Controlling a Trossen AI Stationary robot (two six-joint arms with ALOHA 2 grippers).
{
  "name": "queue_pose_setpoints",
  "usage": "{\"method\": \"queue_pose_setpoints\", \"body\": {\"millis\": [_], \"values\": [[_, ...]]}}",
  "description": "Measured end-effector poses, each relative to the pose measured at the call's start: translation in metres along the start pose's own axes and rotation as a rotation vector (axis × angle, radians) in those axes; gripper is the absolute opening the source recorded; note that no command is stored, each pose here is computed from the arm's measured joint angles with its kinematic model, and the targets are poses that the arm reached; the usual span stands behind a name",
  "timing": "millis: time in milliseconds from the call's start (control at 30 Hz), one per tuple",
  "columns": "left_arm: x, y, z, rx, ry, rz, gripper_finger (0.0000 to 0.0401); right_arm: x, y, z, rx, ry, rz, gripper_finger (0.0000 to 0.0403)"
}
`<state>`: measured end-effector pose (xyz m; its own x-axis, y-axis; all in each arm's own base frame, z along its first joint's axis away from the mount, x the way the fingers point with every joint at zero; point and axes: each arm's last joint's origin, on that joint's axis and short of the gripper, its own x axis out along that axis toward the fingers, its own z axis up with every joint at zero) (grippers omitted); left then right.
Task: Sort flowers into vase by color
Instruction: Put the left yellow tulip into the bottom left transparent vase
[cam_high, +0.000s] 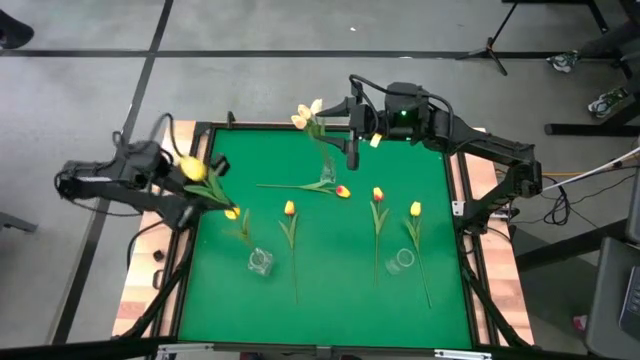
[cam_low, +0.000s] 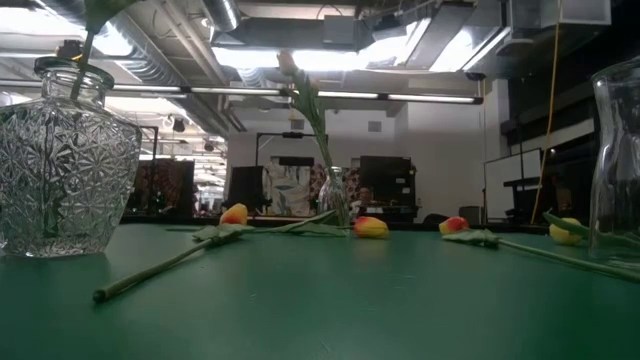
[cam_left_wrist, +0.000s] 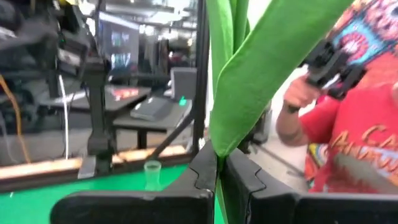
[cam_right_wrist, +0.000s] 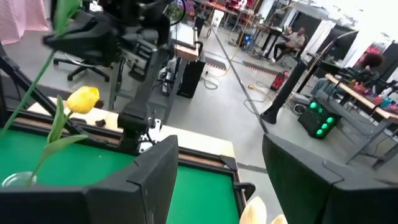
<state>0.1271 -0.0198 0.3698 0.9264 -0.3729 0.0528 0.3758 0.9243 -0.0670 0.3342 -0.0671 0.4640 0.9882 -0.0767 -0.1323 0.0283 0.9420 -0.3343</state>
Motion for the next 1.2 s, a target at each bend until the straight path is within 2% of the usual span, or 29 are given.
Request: {"method": "queue_pose_setpoints", "body": {"millis": [133, 267, 433, 633, 733, 967, 1200], "values": [[0.021, -0.009, -0.011, -0.001, 0.068, 0.114, 0.0005, 0.000, 0.001, -0.004, 0.007, 0.037, 0.014, 0.0234], [0.026, -0.026, -0.014, -0.012, 0.070, 0.240, 0.0005, 0.000, 0.002, -0.006, 0.026, 0.063, 0.023, 0.0234], [0.019, -0.055, -0.016, -0.054, 0.060, 0.297, 0.0005, 0.000, 0.003, -0.009, 0.030, 0.090, 0.033, 0.0234], [-0.001, -0.078, -0.023, -0.030, 0.071, 0.506, 0.0005, 0.000, 0.004, -0.010, 0.032, 0.098, 0.036, 0.0234], [-0.005, -0.089, -0.025, -0.007, 0.066, 0.541, 0.0005, 0.000, 0.004, -0.010, 0.044, 0.101, 0.036, 0.0234], [0.003, -0.113, -0.038, -0.026, 0.071, 0.549, 0.0005, 0.000, 0.004, -0.011, 0.056, 0.112, 0.040, 0.0234], [0.018, -0.130, -0.056, 0.064, 0.105, 0.596, 0.0005, 0.000, 0.004, -0.011, 0.057, 0.112, 0.039, 0.0234]]}}
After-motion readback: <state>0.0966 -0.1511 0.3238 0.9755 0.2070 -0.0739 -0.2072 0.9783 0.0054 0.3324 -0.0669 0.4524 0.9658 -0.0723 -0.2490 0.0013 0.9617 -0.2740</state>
